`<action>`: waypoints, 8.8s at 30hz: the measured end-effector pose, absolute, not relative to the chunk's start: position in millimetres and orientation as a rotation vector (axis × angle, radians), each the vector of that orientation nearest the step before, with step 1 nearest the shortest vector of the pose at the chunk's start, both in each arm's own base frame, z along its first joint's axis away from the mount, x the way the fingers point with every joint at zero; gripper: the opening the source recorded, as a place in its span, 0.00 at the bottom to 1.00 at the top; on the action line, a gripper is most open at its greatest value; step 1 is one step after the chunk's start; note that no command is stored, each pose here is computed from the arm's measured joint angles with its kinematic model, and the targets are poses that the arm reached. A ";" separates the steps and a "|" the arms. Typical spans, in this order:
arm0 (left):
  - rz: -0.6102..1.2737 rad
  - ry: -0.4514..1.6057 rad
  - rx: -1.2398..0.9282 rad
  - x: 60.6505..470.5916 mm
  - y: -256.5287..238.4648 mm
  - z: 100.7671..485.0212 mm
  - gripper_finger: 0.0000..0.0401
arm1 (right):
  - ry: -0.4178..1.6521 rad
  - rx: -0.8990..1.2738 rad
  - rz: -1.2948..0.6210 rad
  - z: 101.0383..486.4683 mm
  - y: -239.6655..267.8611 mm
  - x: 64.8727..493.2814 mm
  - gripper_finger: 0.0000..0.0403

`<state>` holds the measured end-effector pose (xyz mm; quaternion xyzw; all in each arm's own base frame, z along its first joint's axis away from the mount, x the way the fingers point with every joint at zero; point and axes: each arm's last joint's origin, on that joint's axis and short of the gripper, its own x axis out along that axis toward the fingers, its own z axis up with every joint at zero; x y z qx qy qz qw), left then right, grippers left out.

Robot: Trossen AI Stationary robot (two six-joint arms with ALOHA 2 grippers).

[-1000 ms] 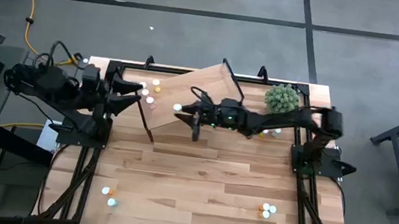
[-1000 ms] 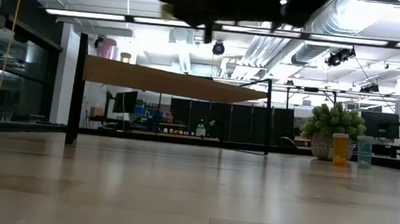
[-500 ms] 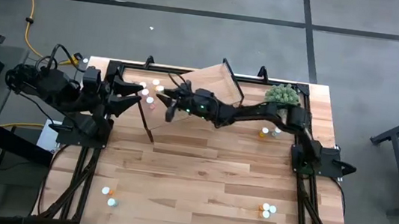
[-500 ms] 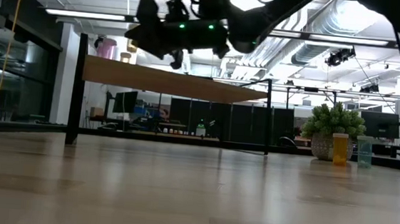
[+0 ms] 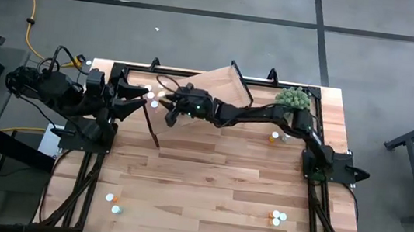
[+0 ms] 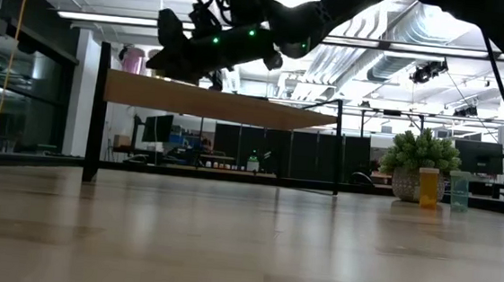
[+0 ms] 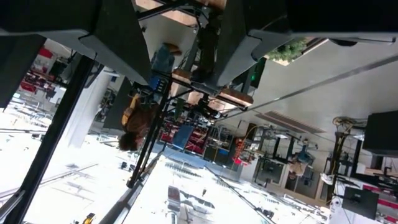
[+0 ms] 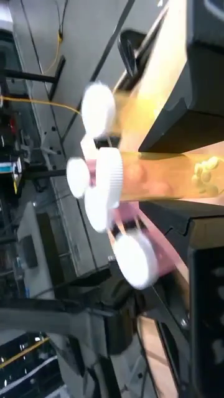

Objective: Pick and place medicine bottles onto shelf by color
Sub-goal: Put the left yellow pill bottle on the shelf aligned with the other yellow pill bottle

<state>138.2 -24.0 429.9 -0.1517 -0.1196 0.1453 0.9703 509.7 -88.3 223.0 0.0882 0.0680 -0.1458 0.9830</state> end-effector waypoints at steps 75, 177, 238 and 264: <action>0.851 0.278 -0.432 203.6 51.3 334.1 0.00 | 0.148 0.146 -0.271 215.9 -107.4 465.5 0.26; 1.004 0.319 -0.686 231.4 94.3 297.3 0.00 | 0.287 0.121 -0.272 226.7 -112.9 451.5 0.57; 0.353 -0.096 -0.212 129.4 -11.9 405.0 0.00 | 0.666 0.113 -0.257 255.4 -120.4 446.5 0.00; 0.394 -0.105 -0.236 128.8 -10.7 405.0 0.00 | 0.557 0.216 -0.282 249.3 -104.3 463.7 0.00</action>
